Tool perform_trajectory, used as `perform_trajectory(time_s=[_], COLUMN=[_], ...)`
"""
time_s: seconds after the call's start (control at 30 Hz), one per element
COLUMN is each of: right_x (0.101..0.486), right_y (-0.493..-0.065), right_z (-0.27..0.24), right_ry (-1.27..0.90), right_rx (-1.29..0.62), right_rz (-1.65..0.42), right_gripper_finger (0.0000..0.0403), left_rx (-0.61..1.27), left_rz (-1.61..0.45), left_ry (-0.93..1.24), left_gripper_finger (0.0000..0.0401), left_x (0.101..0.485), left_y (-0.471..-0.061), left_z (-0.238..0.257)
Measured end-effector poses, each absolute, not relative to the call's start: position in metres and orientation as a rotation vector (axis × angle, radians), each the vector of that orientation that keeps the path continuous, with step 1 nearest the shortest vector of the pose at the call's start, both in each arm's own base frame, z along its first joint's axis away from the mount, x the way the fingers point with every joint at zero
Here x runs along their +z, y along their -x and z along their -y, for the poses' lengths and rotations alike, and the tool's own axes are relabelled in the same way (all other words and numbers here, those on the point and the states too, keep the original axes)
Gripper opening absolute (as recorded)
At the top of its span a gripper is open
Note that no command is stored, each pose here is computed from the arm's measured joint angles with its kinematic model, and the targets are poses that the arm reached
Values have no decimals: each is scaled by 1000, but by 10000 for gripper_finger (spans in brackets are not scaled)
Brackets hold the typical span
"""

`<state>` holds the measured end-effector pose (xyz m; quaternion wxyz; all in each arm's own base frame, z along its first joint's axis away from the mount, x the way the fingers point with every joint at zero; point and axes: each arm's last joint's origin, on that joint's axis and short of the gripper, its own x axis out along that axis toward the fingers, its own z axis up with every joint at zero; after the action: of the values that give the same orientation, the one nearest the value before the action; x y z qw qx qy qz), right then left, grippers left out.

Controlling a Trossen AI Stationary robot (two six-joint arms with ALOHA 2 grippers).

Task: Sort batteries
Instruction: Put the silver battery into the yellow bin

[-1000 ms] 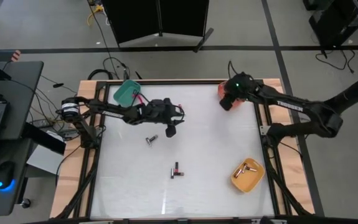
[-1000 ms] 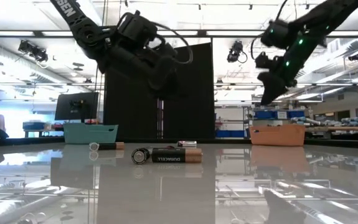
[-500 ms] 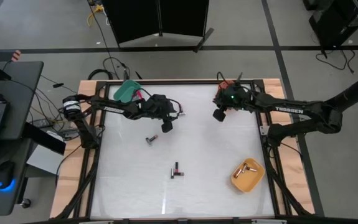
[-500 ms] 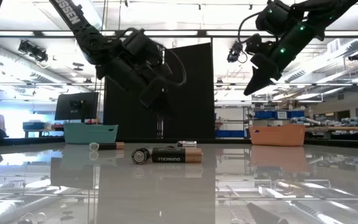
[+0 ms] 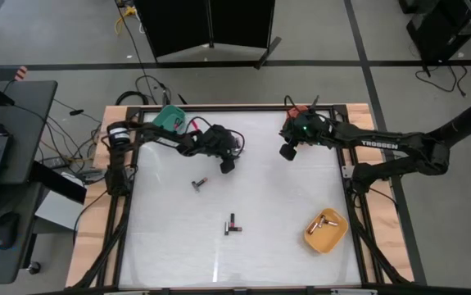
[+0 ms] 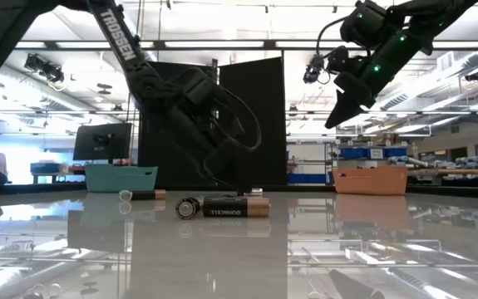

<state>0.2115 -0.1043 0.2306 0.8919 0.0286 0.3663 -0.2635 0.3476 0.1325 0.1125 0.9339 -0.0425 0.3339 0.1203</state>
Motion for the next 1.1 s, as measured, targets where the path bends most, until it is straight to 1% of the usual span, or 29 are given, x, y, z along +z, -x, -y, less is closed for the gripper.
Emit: perform_trajectory(time_s=[0.17,0.3,0.4,0.63,0.77,0.9,1.0,1.1], right_x=[230,230,230,230,229,227,217,208], right_y=[-211,-211,-212,-211,-211,-213,-217,-222], right_z=[104,104,104,104,103,96,87,76], right_ry=[-58,-58,-57,-55,-69,-96,-116,-139], right_rx=[-546,-546,-544,-543,-513,-424,-360,-286], right_rz=[-762,-763,-764,-765,-775,-771,-708,-600], right_gripper_finger=[45,40,37,32,32,29,27,28], left_rx=[252,281,298,281,263,210,144,83], left_rz=[-697,-700,-700,-738,-739,-709,-541,-424], left_ry=[89,91,95,72,54,33,18,59], left_gripper_finger=[237,213,176,54,50,50,50,50], left_x=[104,104,103,102,109,126,149,155], left_y=[-351,-351,-351,-350,-351,-350,-351,-343], left_z=[-135,-135,-136,-132,-124,-111,-102,-95])
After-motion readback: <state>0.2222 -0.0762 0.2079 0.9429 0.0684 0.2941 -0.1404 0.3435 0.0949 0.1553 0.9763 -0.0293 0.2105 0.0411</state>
